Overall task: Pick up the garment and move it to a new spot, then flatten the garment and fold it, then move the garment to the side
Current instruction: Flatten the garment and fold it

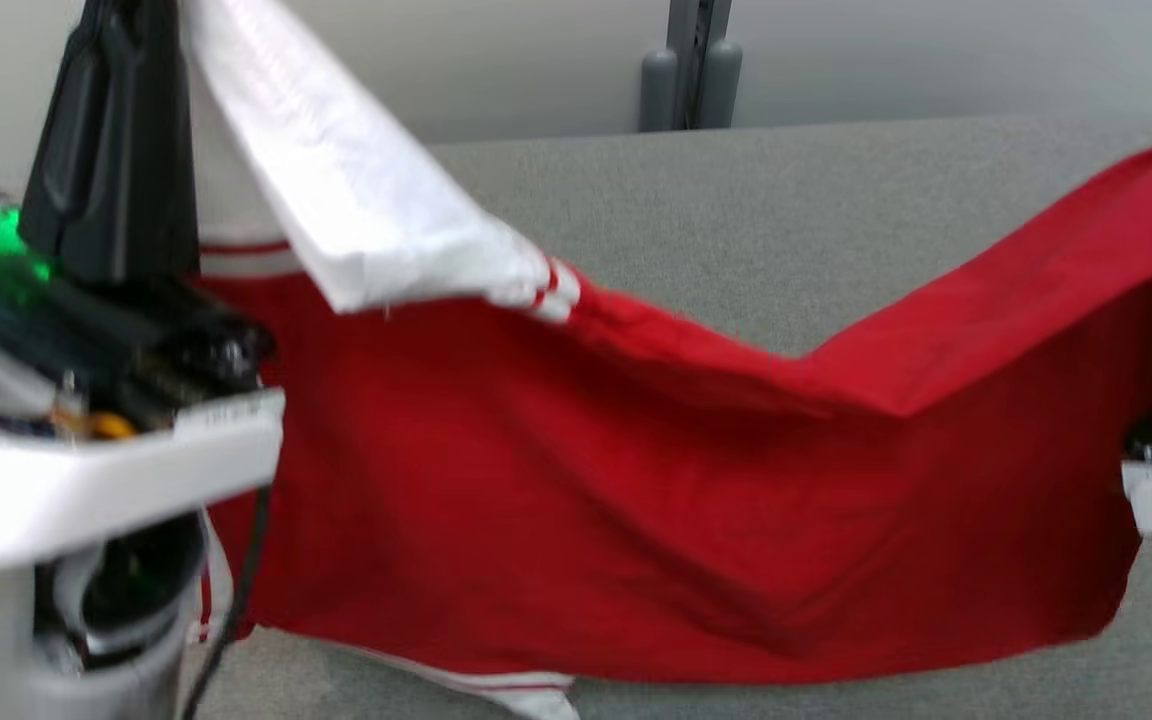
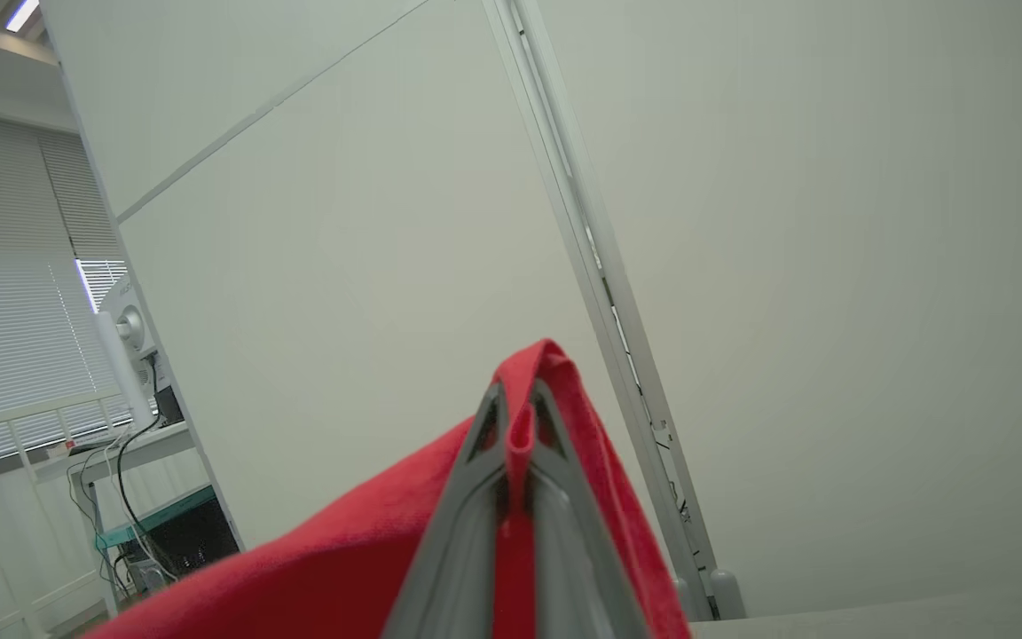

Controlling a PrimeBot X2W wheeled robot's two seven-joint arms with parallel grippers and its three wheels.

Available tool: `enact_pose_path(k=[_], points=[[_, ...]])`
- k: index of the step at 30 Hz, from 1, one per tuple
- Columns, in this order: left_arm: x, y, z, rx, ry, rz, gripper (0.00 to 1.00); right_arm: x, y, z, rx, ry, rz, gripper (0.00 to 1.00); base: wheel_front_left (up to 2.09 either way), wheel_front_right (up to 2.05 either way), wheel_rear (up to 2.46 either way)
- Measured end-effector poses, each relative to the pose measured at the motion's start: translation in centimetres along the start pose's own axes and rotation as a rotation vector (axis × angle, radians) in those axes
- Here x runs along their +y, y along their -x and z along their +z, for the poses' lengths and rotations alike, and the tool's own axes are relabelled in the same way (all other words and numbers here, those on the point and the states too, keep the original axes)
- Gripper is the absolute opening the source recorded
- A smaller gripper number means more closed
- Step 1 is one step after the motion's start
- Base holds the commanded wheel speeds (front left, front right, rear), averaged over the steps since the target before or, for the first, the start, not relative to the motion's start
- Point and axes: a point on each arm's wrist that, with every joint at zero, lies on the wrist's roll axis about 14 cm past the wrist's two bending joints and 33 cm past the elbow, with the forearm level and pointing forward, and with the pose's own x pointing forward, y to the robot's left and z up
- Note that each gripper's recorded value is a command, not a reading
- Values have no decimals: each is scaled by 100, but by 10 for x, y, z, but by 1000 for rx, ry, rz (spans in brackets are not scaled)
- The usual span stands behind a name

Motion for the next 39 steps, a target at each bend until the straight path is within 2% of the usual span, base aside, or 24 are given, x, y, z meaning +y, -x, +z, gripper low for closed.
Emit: enact_pose_path(k=[4, 9, 15, 18, 20, 22, 25, 26, 32, 35, 39], points=[[35, -29, -39, 110, -61, 13, 0, -9, -38, -30, 53, -18, 4, 0, 0, 0, 0], [78, -88, -63, 136, -176, 13, 0, -9, -113, -48, 48, 13, 56, 0, 0, 0, 0], [117, -164, -60, 26, -319, 31, 0, -13, -201, -58, -7, 71, 68, 0, 0, 0, 0], [118, -190, -52, -61, -328, 23, 0, -17, -231, -58, -34, 133, 59, 0, 0, 0, 0], [121, -198, -63, -68, -309, 30, 0, -22, -246, -65, -37, 162, 48, 0, 0, 0, 0], [138, -193, -92, -14, -295, 62, 0, -32, -254, -88, -3, 160, 26, 0, 0, 0, 0], [174, -169, -144, 91, -275, 126, 0, -57, -252, -143, 89, 147, -23, 0, 0, 0, 0], [174, -169, -144, 91, -275, 126, 0, -57, -252, -143, 89, 147, -23, 0, 0, 0, 0], [256, -64, -250, 341, -204, 322, 0, -105, -202, -277, 350, 77, -136, 0, 0, 0, 0], [272, -21, -272, 399, -163, 380, 0, -117, -175, -318, 436, 41, -170, 0, 0, 0, 0], [272, 9, -272, 392, -112, 408, 0, -124, -154, -333, 471, -8, -204, 0, 0, 0, 0]])
